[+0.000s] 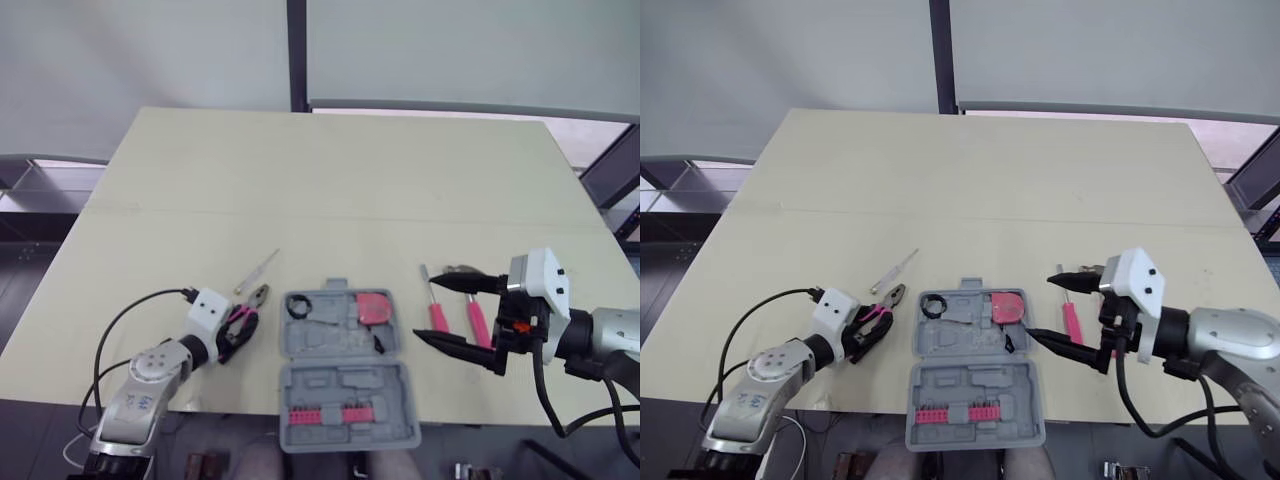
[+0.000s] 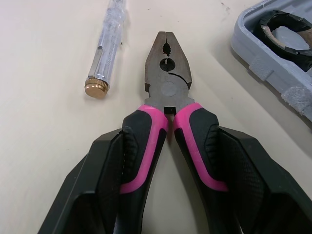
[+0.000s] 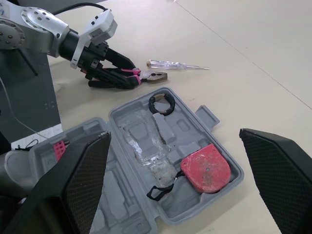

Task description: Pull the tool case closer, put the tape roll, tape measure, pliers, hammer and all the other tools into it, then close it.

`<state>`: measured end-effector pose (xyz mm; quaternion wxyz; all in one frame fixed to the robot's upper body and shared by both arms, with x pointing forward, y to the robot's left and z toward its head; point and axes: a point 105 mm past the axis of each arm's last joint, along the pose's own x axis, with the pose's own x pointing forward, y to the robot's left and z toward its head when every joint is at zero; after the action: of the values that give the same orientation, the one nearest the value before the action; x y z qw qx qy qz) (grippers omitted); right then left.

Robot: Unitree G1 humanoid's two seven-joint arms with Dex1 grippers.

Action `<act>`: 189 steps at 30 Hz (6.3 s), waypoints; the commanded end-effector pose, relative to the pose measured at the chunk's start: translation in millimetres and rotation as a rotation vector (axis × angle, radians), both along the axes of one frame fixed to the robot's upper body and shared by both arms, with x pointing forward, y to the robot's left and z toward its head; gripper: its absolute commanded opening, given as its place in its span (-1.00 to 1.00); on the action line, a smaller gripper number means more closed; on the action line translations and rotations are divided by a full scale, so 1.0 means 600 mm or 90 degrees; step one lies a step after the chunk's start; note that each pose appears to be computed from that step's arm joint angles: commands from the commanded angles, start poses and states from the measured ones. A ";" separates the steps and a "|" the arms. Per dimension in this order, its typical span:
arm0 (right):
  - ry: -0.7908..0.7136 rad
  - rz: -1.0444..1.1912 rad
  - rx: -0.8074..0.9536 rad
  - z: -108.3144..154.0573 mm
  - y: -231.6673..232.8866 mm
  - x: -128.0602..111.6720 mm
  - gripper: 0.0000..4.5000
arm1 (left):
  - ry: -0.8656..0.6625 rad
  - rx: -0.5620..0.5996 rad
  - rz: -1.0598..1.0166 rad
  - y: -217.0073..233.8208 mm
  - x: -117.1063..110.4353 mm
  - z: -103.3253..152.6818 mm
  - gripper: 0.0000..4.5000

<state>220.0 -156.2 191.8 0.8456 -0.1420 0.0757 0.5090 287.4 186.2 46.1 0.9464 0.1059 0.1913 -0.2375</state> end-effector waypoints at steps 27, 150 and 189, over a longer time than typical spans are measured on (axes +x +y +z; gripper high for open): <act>-0.069 0.180 -0.248 -0.002 0.098 0.067 1.00 | -0.108 0.181 -0.621 -0.176 0.011 0.218 0.08; -0.031 0.199 -0.448 -0.128 0.178 0.117 0.49 | -0.112 0.142 -0.653 -0.046 0.012 0.100 1.00; 0.001 0.091 -0.021 -0.217 0.153 0.136 -0.97 | -0.137 0.145 -0.671 -0.054 0.010 0.121 1.00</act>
<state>300.5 -61.9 63.9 0.8020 -0.1492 0.0705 0.5741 292.9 155.2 109.5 0.6976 0.3022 0.0576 -0.6471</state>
